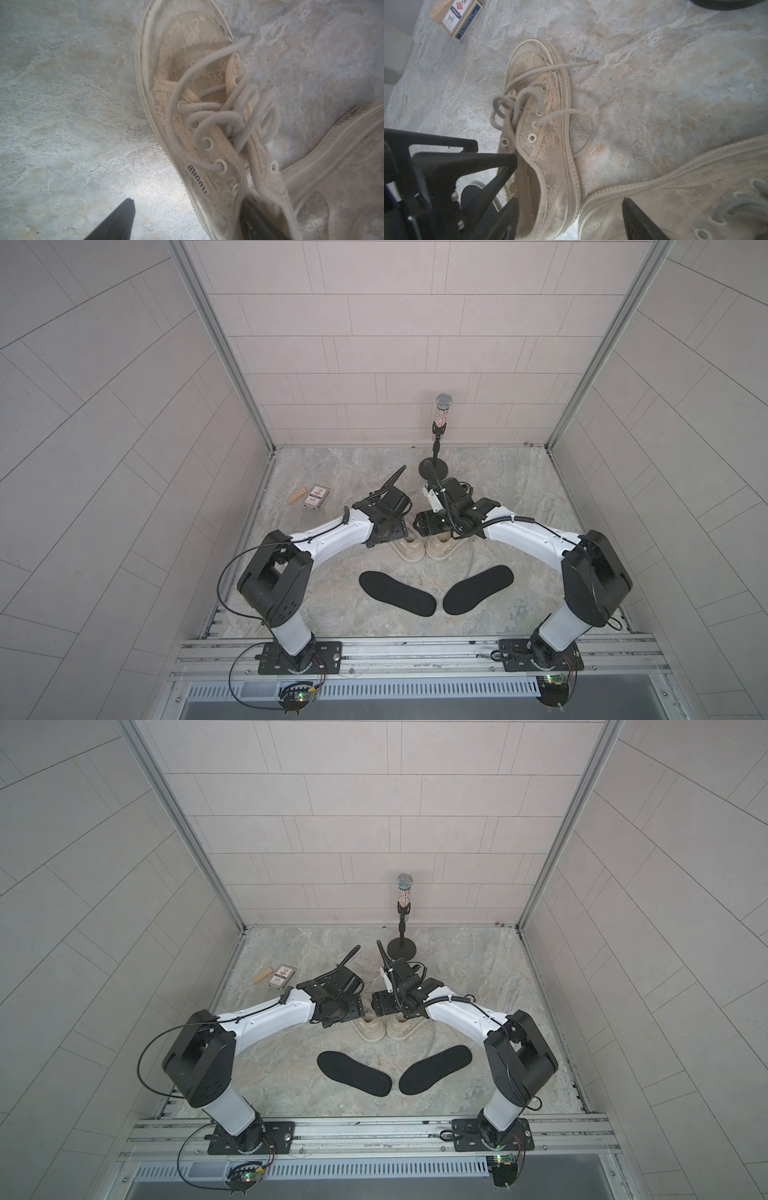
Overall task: Insert the insole into the shoe
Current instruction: Adjust the shoe at the center of the board.
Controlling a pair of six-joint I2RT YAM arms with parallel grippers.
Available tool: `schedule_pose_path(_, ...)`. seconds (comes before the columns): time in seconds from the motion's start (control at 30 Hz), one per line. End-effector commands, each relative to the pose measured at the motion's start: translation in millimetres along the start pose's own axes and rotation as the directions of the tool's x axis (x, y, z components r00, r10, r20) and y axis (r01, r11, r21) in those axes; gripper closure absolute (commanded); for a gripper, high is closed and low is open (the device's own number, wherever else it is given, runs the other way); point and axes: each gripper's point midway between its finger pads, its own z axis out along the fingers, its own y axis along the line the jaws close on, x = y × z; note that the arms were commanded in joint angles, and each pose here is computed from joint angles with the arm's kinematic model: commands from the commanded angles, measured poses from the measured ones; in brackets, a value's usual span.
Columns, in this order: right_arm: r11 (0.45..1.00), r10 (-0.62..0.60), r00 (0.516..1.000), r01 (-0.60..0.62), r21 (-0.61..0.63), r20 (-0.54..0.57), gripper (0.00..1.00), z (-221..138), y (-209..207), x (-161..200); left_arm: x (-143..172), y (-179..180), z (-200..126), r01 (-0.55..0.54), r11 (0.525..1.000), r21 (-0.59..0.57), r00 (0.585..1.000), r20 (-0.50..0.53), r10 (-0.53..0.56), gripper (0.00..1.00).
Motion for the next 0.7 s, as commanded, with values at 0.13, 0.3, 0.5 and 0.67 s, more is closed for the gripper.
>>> schedule_pose_path(0.13,1.000,-0.006,1.000,0.005,-0.016,-0.024,0.22,27.7,3.7,6.8,3.9,13.2,0.8,-0.076,0.996,-0.052,0.997,-0.032,0.075,0.26)
schedule_pose_path(0.3,0.998,-0.055,0.998,0.054,-0.022,-0.042,0.21,31.6,21.6,18.7,9.2,25.9,-8.7,-0.078,0.995,-0.059,0.996,-0.037,0.076,0.26)
schedule_pose_path(0.5,0.998,-0.058,0.997,0.060,0.035,-0.050,0.19,45.4,24.8,24.3,14.5,38.4,-7.7,-0.118,0.990,-0.072,0.992,-0.052,0.115,0.34)
schedule_pose_path(0.67,0.990,-0.014,0.999,0.019,0.142,-0.037,0.37,57.9,4.5,16.8,19.0,57.5,-1.5,-0.114,0.990,-0.084,0.991,-0.083,0.107,0.44)
